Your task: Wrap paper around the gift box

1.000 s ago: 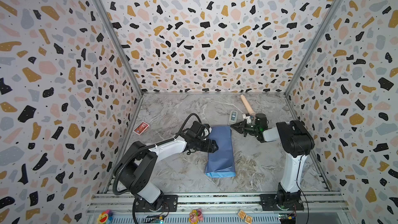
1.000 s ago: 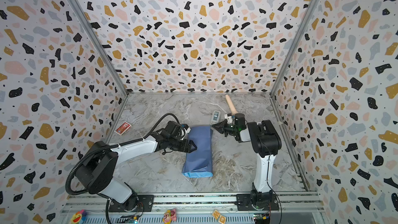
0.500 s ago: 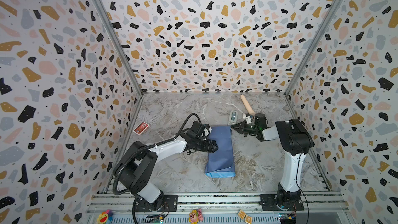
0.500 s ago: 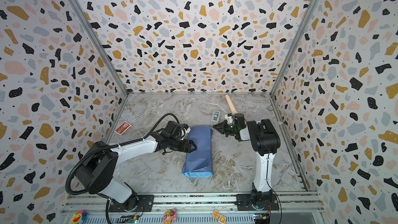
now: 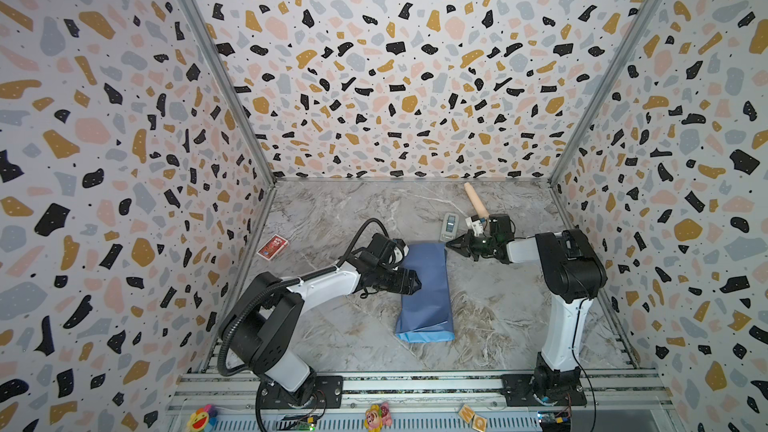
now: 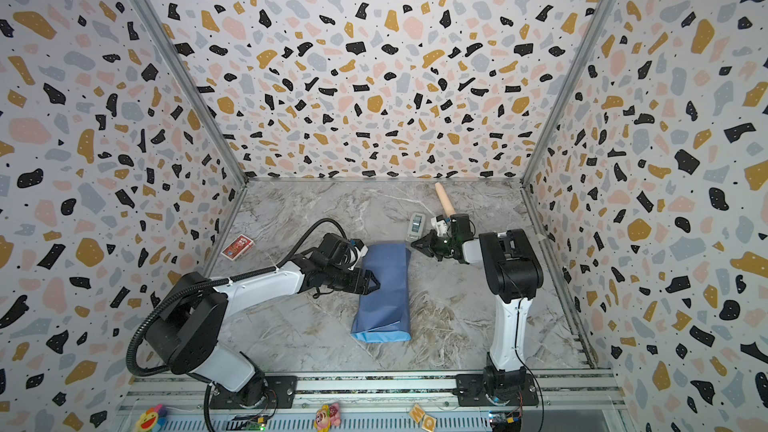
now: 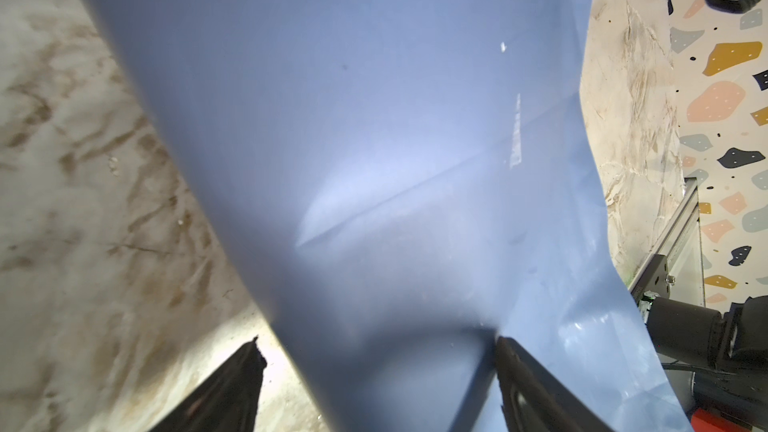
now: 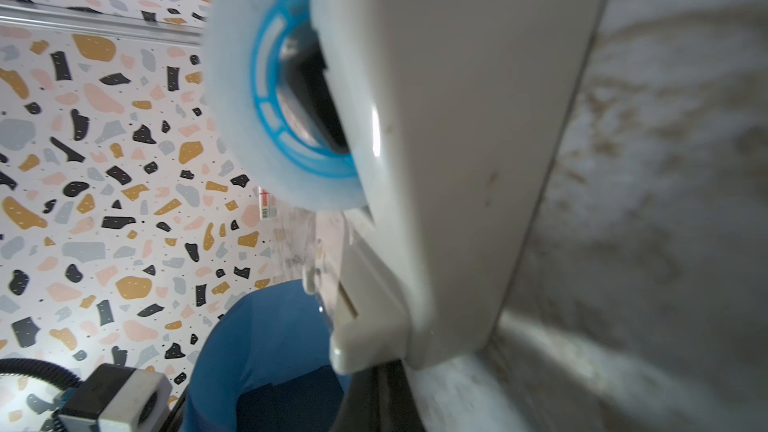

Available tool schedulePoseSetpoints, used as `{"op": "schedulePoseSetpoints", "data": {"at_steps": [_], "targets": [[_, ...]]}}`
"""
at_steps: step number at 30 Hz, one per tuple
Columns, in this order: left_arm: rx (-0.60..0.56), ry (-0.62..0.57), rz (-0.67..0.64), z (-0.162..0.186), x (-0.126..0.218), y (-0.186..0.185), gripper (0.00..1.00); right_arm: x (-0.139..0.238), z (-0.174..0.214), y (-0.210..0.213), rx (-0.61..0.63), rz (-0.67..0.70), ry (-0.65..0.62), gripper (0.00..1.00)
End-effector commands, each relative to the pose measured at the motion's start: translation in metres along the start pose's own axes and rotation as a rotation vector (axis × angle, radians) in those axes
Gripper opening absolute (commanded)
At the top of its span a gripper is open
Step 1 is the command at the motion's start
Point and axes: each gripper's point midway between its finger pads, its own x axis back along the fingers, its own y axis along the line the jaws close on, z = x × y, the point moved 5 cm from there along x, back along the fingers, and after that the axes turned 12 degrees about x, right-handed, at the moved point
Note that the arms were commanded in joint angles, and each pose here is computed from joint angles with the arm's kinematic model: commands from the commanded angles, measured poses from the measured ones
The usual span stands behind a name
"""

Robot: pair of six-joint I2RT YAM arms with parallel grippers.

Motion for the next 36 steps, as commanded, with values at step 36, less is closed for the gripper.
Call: {"op": "schedulePoseSetpoints", "data": {"at_steps": [36], "targets": [[0.039, 0.096, -0.233, 0.027, -0.018, 0.049, 0.87, 0.056, 0.115, 0.132, 0.172, 0.083, -0.431, 0.0]]}}
